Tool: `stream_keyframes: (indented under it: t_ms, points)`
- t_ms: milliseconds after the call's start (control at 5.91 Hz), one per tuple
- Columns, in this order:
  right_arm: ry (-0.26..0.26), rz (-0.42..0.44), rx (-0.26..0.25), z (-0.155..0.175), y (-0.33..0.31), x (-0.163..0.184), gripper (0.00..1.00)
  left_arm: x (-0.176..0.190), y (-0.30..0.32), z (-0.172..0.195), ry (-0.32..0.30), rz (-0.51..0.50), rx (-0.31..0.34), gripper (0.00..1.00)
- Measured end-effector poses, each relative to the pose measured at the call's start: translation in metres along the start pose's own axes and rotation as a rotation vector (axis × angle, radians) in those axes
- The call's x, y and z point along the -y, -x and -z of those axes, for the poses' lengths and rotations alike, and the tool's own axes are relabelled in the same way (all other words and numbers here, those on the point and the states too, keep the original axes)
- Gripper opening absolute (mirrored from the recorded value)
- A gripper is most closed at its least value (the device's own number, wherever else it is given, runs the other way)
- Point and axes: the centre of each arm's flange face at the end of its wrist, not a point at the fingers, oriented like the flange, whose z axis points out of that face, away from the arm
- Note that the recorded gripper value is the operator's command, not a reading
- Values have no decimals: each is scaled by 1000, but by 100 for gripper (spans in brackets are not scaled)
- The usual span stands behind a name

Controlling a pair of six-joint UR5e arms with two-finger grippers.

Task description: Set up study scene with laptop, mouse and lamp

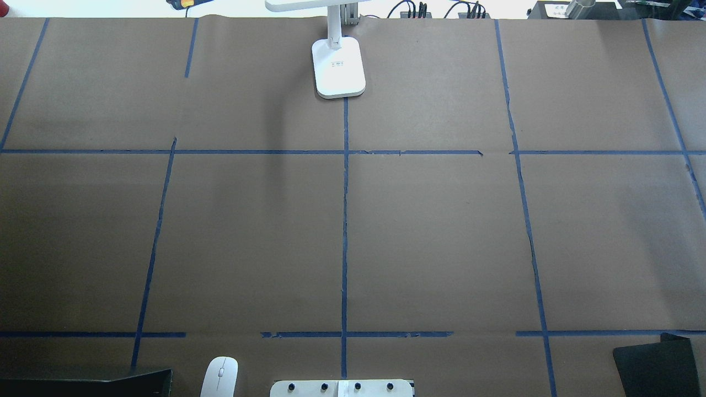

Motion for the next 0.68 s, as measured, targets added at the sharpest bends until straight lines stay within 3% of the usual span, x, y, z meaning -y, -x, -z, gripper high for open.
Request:
stream_keyframes:
  t_ms: [338,677]
  points:
    - [1,0,0,0,0,-1,100,10,-70,-30,-45,-259,-119,100]
    - [4,-2,-1,-2,-1,-1,100,-12,-123,-48,-97,-486,-224,99]
